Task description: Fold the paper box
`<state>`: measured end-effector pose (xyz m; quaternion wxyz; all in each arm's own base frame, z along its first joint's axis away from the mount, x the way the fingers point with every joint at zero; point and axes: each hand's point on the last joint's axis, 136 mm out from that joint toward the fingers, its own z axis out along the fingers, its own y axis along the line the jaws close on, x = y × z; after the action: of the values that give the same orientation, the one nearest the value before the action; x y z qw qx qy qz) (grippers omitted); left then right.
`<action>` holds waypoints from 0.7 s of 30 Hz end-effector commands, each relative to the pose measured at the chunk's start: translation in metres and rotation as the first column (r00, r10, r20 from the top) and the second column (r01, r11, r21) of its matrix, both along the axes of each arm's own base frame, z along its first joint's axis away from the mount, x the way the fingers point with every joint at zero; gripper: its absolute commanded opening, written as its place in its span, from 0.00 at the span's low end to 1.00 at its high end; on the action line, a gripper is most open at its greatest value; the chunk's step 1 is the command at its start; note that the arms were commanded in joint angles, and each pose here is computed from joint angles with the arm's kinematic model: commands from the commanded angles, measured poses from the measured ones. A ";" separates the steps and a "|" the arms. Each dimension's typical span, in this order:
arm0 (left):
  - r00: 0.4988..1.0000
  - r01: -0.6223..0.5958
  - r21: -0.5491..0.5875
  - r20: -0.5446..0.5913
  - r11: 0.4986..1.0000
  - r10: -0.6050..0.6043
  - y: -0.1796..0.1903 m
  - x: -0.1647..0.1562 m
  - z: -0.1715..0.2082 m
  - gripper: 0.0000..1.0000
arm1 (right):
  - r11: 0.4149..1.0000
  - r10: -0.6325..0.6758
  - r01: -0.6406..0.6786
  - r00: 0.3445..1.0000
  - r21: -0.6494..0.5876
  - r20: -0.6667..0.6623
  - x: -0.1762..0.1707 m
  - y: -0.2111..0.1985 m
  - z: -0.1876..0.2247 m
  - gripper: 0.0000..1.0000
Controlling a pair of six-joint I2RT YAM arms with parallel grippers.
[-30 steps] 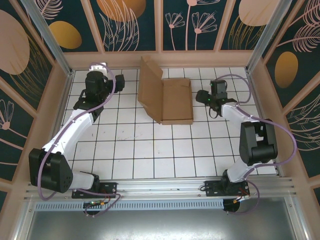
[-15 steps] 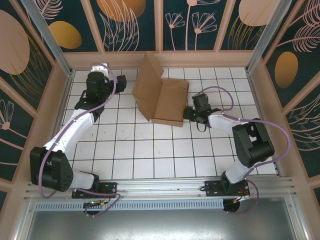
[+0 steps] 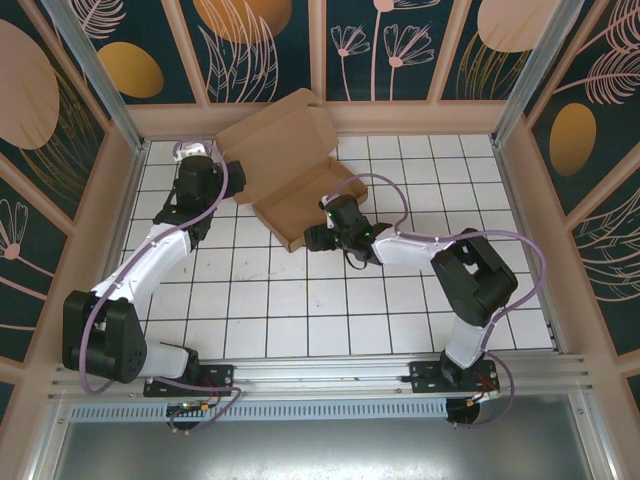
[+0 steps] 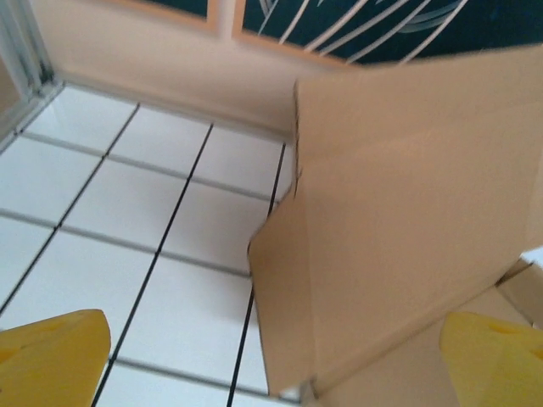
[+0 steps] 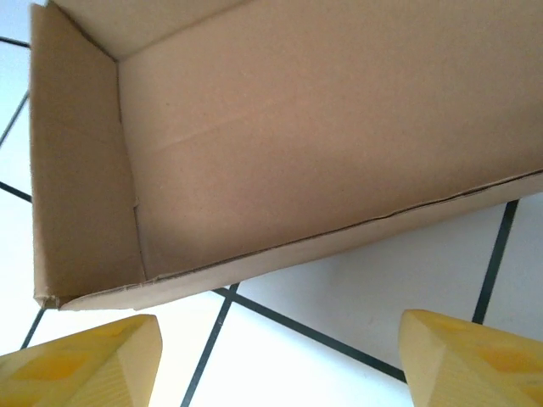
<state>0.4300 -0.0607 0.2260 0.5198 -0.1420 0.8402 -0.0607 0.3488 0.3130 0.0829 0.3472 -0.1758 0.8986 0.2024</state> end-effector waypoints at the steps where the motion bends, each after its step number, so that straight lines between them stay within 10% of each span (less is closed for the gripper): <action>1: 0.997 0.049 -0.090 -0.062 0.995 -0.055 -0.014 -0.012 -0.004 0.99 | 0.998 -0.013 0.003 0.987 0.062 0.160 0.015 -0.015 0.047 0.81; 9: 0.967 0.047 -0.113 -0.245 0.993 -0.073 -0.061 -0.022 -0.059 0.98 | 0.980 -0.156 0.124 0.964 0.155 0.213 0.032 -0.075 0.069 0.86; 21: 0.852 -0.336 -0.107 -0.459 0.936 0.253 -0.086 -0.018 -0.136 0.83 | 0.964 -0.263 0.242 0.936 0.115 0.233 0.029 -0.125 0.064 0.86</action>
<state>0.4219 -0.1579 0.1062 0.3279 -0.2655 0.9048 -0.0574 0.3761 0.1979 0.1353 0.4600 -0.0773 0.8657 0.1813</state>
